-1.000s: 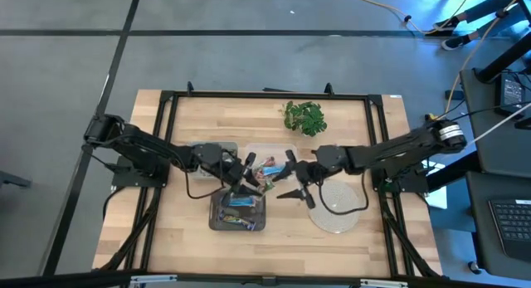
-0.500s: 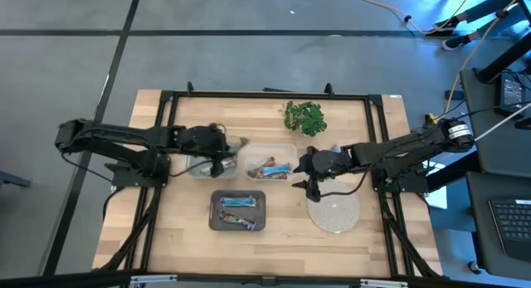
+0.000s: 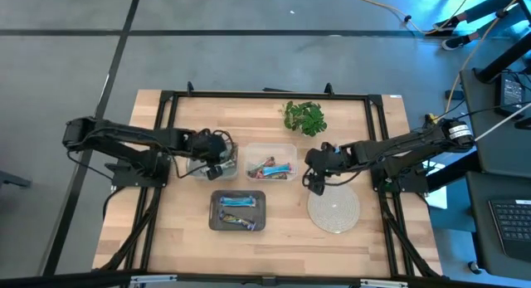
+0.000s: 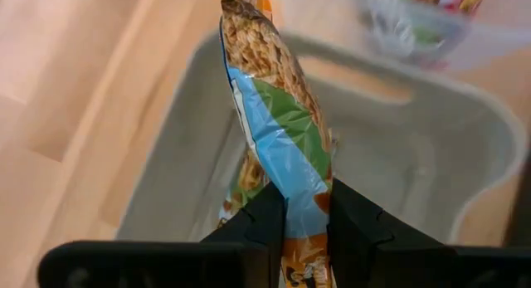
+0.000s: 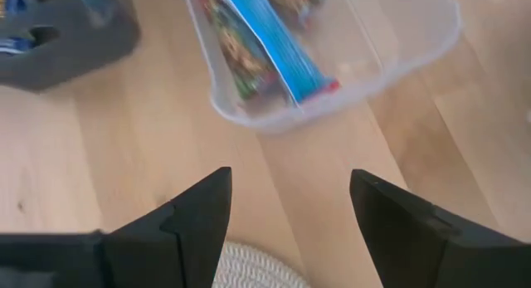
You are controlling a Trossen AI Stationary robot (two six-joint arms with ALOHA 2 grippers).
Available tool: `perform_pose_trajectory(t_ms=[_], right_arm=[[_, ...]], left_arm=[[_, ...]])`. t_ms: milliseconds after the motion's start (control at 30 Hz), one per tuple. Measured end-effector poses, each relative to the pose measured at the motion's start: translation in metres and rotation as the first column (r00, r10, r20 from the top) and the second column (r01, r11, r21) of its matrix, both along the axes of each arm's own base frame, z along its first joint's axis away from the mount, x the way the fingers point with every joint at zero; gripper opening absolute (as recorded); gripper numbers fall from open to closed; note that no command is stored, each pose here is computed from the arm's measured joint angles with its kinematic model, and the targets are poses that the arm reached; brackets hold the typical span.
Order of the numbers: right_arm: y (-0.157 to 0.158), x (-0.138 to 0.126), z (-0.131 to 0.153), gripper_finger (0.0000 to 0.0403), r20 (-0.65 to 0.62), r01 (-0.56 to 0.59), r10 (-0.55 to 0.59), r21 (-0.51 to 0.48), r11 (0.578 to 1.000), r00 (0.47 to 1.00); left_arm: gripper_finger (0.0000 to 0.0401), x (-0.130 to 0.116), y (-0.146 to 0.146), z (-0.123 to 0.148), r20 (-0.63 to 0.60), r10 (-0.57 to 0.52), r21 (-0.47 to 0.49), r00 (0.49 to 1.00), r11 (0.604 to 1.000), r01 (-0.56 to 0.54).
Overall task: Pick and place Granola Bars by type
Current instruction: Put the yellow granola bar into the gray bin
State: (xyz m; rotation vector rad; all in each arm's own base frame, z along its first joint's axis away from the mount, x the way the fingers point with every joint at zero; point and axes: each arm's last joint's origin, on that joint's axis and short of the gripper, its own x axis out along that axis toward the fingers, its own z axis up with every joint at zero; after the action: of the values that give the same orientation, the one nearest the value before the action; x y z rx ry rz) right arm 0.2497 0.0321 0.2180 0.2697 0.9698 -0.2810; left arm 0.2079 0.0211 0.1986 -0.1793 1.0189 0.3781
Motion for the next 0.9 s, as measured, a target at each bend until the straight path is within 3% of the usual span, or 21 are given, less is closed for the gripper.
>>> perform_pose_trajectory(t_ms=[333, 400, 600, 900], right_arm=[[-0.001, -0.013, -0.007, 0.0248, -0.148, 0.006, -0.005, 0.006, 1.0, 0.989], [-0.004, -0.017, -0.008, 0.0246, -0.176, 0.085, -0.088, -0.028, 0.996, 0.98], [-0.02, -0.038, -0.013, 0.023, -0.336, 0.309, -0.336, -0.132, 0.942, 0.88], [-0.047, -0.053, -0.029, 0.0218, -0.43, 0.398, -0.433, -0.174, 0.901, 0.792]], left_arm=[[0.0063, 0.012, 0.003, -0.028, -0.146, 0.022, 0.035, 0.989, 0.999, -0.017], [0.0063, 0.012, 0.003, -0.03, -0.155, 0.028, 0.044, 0.987, 0.999, -0.022], [0.0066, 0.012, 0.002, -0.03, -0.154, 0.017, 0.019, 0.988, 1.0, -0.014], [0.0067, 0.012, 0.001, -0.03, -0.155, -0.01, -0.016, 0.988, 1.0, 0.007]])
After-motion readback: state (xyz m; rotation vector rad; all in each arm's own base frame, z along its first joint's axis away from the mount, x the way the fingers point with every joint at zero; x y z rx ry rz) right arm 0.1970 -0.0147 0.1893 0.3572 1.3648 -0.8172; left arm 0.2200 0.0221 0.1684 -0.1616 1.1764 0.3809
